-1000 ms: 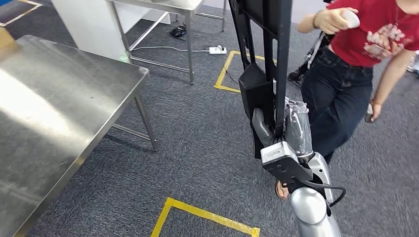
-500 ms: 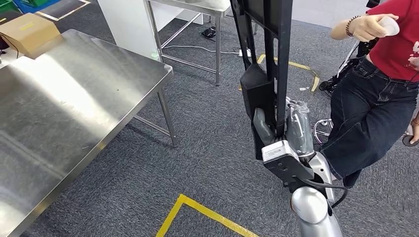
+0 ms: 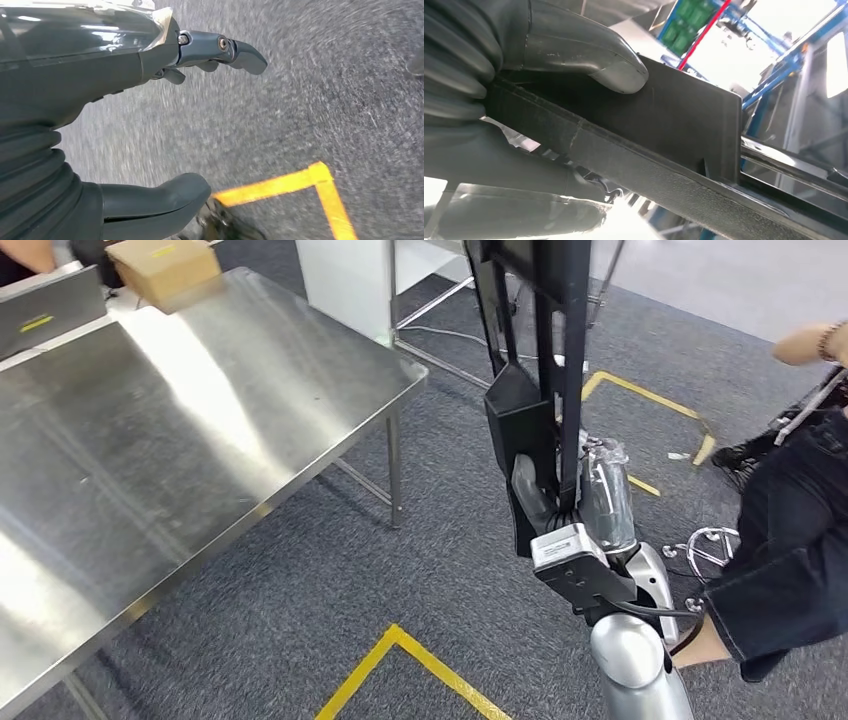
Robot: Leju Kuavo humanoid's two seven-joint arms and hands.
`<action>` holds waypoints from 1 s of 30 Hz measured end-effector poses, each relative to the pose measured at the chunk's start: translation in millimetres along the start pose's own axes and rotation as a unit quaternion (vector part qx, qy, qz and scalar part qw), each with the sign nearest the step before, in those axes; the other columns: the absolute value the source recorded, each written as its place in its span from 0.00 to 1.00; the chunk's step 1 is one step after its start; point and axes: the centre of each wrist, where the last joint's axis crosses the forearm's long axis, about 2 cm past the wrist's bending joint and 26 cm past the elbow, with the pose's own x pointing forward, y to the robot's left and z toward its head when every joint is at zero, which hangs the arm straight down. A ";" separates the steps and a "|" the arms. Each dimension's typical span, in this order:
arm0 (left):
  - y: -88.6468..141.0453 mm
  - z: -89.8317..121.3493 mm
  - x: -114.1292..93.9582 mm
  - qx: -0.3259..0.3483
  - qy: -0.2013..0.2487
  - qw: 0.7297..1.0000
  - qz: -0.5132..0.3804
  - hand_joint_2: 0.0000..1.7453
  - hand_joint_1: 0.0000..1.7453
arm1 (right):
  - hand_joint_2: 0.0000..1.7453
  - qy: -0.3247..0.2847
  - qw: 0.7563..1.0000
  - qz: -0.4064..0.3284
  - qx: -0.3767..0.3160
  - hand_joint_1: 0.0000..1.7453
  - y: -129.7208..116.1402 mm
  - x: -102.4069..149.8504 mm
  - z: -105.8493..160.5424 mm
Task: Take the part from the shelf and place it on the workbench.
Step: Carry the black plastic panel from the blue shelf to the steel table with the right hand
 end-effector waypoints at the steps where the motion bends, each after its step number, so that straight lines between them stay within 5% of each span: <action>1: -0.4 -0.3 1.4 -0.003 0.000 1.000 0.003 1.00 0.00 | 1.00 0.001 1.000 0.001 0.001 0.88 -0.2 -0.7 0.2; 30: 2.0 -0.5 -2.9 -0.026 0.017 0.999 0.010 1.00 0.00 | 1.00 0.014 1.000 0.009 -0.003 0.88 -10.2 -12.1 5.3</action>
